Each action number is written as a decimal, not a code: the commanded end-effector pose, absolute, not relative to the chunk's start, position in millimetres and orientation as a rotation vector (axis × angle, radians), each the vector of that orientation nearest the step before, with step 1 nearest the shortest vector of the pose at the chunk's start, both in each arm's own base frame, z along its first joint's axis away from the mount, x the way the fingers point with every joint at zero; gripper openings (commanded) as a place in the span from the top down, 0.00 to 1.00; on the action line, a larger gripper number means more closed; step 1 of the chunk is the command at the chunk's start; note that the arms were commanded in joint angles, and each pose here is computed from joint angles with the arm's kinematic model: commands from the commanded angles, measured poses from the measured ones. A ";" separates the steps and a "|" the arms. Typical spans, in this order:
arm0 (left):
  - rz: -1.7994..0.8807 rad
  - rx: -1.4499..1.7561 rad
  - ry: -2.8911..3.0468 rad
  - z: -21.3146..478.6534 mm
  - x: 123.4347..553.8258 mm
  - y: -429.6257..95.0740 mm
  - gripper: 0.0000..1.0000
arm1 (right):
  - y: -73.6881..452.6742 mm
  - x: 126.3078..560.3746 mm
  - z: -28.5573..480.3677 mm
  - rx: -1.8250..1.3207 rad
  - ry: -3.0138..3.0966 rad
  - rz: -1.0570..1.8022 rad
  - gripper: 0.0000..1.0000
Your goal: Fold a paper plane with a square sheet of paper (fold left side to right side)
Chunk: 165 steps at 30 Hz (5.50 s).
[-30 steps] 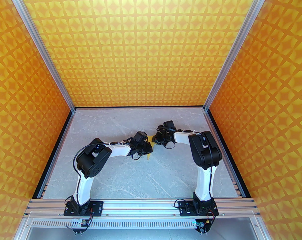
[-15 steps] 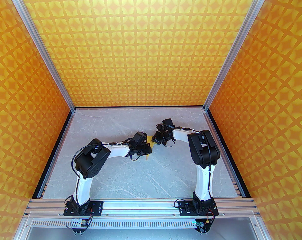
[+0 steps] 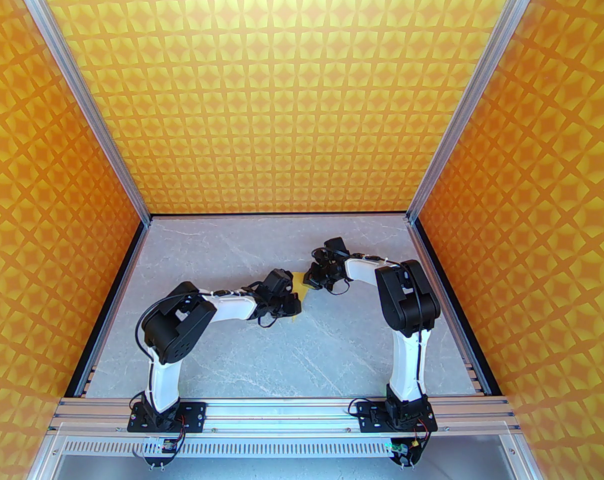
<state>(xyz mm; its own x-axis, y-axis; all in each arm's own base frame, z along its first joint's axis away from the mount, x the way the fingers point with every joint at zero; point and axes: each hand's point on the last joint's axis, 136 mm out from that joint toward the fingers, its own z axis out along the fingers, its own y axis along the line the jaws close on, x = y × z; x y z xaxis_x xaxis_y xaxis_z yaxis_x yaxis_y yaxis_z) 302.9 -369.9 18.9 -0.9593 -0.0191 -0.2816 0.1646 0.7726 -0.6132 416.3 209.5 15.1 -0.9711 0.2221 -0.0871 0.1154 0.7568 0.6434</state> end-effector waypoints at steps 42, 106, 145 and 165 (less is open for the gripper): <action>-0.597 -0.033 2.463 130.1 340.6 -240.5 0.01 | 200.0 379.5 66.2 0.195 2.826 0.195 0.35; -0.787 0.431 2.531 81.3 328.5 -354.5 0.41 | 154.4 335.3 27.8 0.388 2.735 0.389 0.72; -0.661 0.623 2.577 37.3 332.5 -395.1 0.54 | 153.9 337.9 12.7 0.389 2.757 0.464 0.78; -0.473 0.734 2.580 18.5 334.2 -399.6 0.61 | 150.8 336.3 12.5 0.402 2.754 0.481 0.78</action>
